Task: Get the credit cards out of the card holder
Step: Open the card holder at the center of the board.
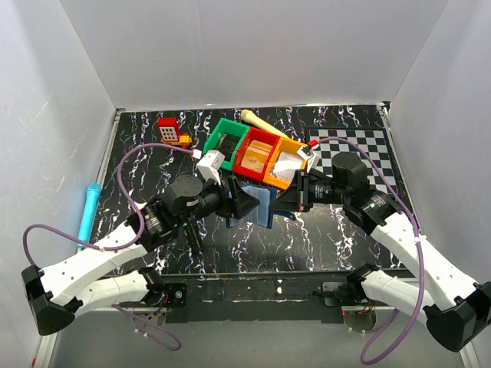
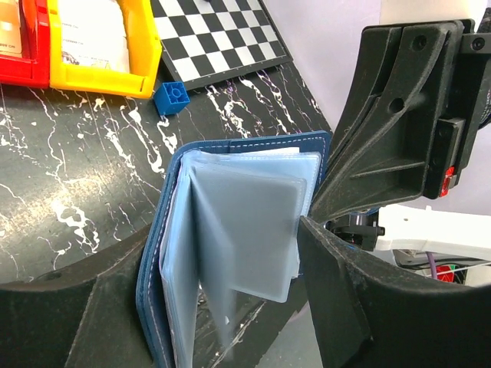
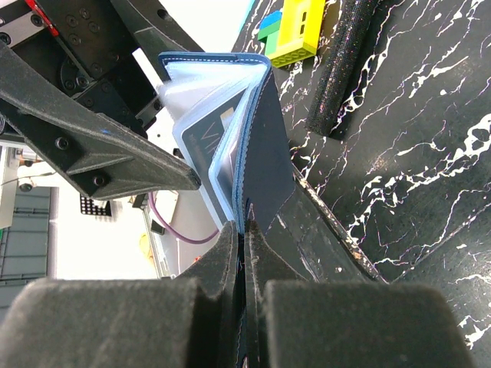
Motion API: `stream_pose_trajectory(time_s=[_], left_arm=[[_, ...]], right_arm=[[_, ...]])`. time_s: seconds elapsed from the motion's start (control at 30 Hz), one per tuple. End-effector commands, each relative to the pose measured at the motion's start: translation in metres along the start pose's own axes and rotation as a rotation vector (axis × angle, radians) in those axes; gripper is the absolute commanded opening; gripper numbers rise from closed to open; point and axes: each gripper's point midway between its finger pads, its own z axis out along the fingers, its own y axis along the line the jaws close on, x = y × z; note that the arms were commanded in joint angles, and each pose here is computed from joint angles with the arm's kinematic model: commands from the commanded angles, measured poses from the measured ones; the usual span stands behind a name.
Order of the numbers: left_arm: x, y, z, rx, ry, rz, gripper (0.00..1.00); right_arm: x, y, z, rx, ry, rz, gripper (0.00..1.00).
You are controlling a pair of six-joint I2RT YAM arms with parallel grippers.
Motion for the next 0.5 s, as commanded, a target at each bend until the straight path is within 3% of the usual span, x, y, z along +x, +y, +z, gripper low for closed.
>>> stream_pose_trajectory(time_s=[0.0,0.33,0.47], left_arm=[[-0.0131,0.0,-0.0106,-0.014,-0.049,0.016,0.63],[-0.0152,-0.0002,-0.0153,-0.015,-0.053,0.03,0.63],[-0.0157,-0.003,-0.0145,-0.004,-0.047,0.038,0.54]], right_arm=[[-0.0118,0.0182,-0.0036,-0.059,-0.036,-0.055,0.01],[-0.0106,0.018,-0.0017,-0.072,-0.034,-0.049,0.01],[-0.0097,0.0164,0.0,-0.08,-0.034,-0.049,0.01]])
